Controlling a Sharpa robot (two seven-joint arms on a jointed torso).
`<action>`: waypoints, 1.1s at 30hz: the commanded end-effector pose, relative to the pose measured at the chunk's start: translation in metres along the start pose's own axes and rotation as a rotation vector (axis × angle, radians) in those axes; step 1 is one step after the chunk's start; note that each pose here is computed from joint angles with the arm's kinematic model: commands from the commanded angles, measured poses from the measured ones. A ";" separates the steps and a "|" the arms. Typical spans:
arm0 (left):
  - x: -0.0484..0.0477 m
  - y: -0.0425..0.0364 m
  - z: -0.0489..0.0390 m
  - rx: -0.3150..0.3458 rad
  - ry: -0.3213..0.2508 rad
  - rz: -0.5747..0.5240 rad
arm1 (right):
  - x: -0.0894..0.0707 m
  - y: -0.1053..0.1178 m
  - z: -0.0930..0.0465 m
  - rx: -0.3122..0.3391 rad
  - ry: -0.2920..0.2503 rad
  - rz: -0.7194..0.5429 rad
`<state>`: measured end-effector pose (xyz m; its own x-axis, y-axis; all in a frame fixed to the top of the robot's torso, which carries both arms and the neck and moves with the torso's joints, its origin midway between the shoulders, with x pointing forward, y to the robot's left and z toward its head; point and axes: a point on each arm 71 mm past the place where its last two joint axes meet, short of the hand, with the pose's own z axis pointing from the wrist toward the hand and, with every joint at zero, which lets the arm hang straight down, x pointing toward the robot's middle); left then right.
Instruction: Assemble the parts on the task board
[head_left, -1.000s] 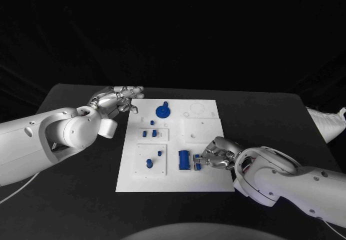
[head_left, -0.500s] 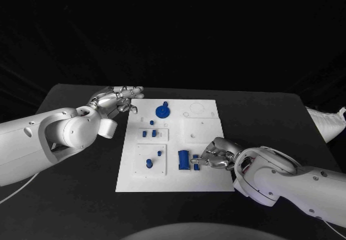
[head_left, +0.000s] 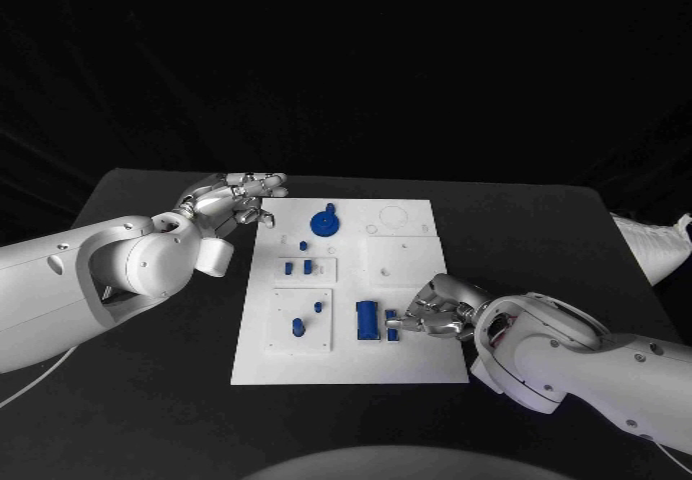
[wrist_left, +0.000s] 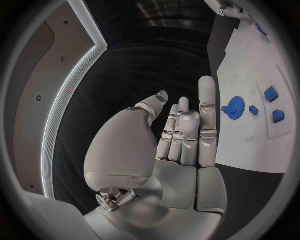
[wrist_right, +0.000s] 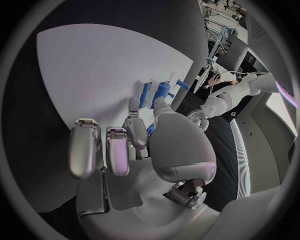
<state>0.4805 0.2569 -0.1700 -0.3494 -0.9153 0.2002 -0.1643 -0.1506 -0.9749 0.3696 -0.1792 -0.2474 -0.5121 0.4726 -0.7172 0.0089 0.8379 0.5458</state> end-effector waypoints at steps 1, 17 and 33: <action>0.0018 -0.0006 0.0006 0.007 0.021 -0.001 | -0.005 0.001 -0.001 -0.077 -0.039 0.055; -0.0104 0.0149 0.0154 0.015 -0.033 -0.023 | -0.090 -0.022 0.039 -0.319 -0.150 0.773; -0.0089 0.0433 0.0471 0.075 -0.153 -0.062 | -0.127 -0.041 0.104 -0.415 -0.282 0.935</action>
<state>0.5181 0.2384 -0.2213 -0.2324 -0.9432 0.2375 -0.1576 -0.2044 -0.9661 0.5228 -0.2470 -0.2263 -0.2064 0.9770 -0.0534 0.0111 0.0569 0.9983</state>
